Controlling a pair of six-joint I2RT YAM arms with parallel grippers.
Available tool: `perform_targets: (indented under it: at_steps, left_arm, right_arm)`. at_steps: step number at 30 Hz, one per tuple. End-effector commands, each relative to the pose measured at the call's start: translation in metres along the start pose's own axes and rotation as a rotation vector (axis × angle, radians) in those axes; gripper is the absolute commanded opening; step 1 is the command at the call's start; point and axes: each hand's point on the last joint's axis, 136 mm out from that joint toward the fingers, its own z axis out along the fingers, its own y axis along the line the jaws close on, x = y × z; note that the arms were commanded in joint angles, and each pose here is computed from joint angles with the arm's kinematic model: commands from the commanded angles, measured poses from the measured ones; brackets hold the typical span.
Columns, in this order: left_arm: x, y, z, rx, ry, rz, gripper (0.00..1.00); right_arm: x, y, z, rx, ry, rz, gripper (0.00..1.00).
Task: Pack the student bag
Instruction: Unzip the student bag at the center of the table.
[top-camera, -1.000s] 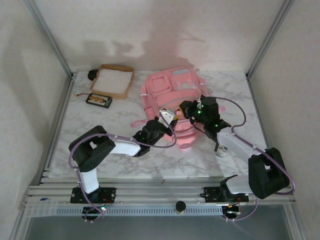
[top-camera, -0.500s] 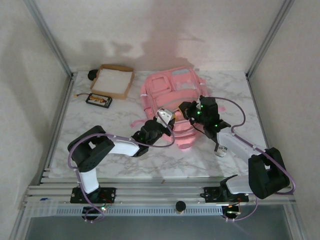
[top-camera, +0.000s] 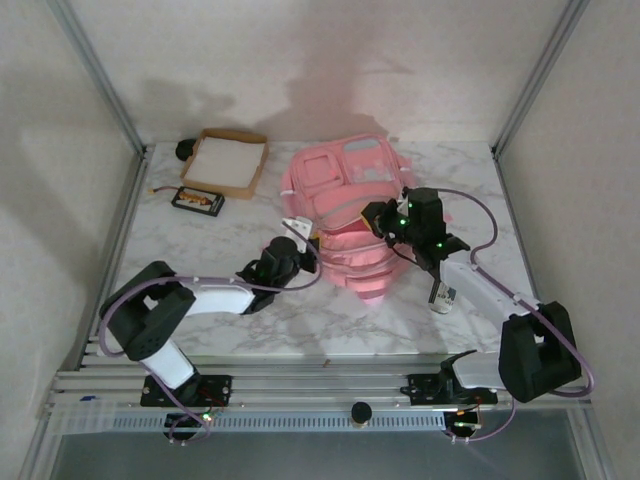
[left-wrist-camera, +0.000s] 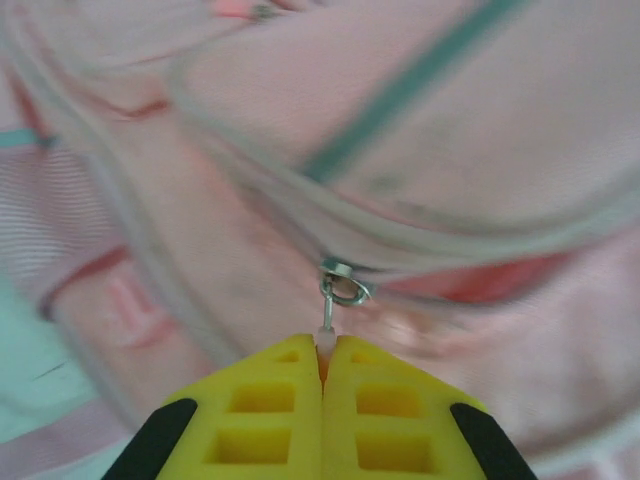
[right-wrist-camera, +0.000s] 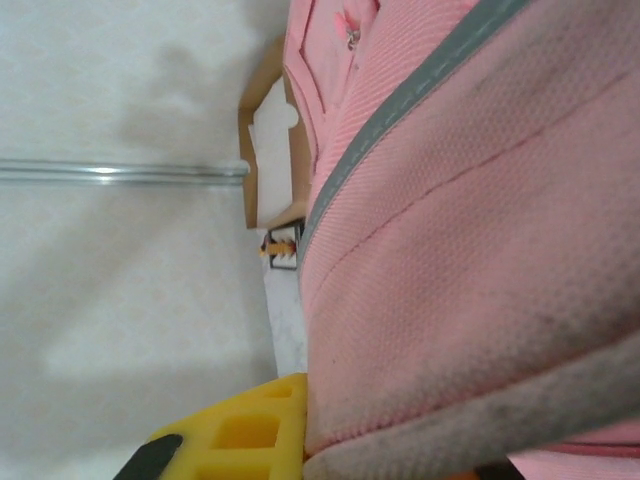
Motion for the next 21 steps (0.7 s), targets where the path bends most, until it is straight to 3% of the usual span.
perform_targets:
  at_steps: [1, 8, 15, 18, 21]
  left_arm:
    - [0.011, 0.063, -0.018, -0.236, 0.049, -0.103, 0.00]
    - [-0.015, 0.097, -0.008, -0.310, 0.026, -0.157, 0.00]
    - [-0.011, 0.120, 0.011, -0.305, 0.060, -0.238, 0.00]
    - [-0.008, 0.138, 0.014, -0.392, 0.084, -0.268, 0.00]
    - [-0.015, 0.129, 0.013, -0.331, 0.088, -0.287, 0.00]
  right_arm:
    - [-0.019, 0.043, -0.026, -0.116, -0.064, -0.077, 0.00]
    - [-0.020, 0.034, -0.024, -0.080, -0.044, -0.105, 0.00]
    - [-0.024, 0.018, -0.009, -0.025, -0.012, -0.152, 0.00]
    - [-0.025, 0.010, -0.008, -0.004, -0.019, -0.156, 0.00]
    - [-0.020, 0.007, -0.001, -0.018, 0.016, -0.166, 0.00]
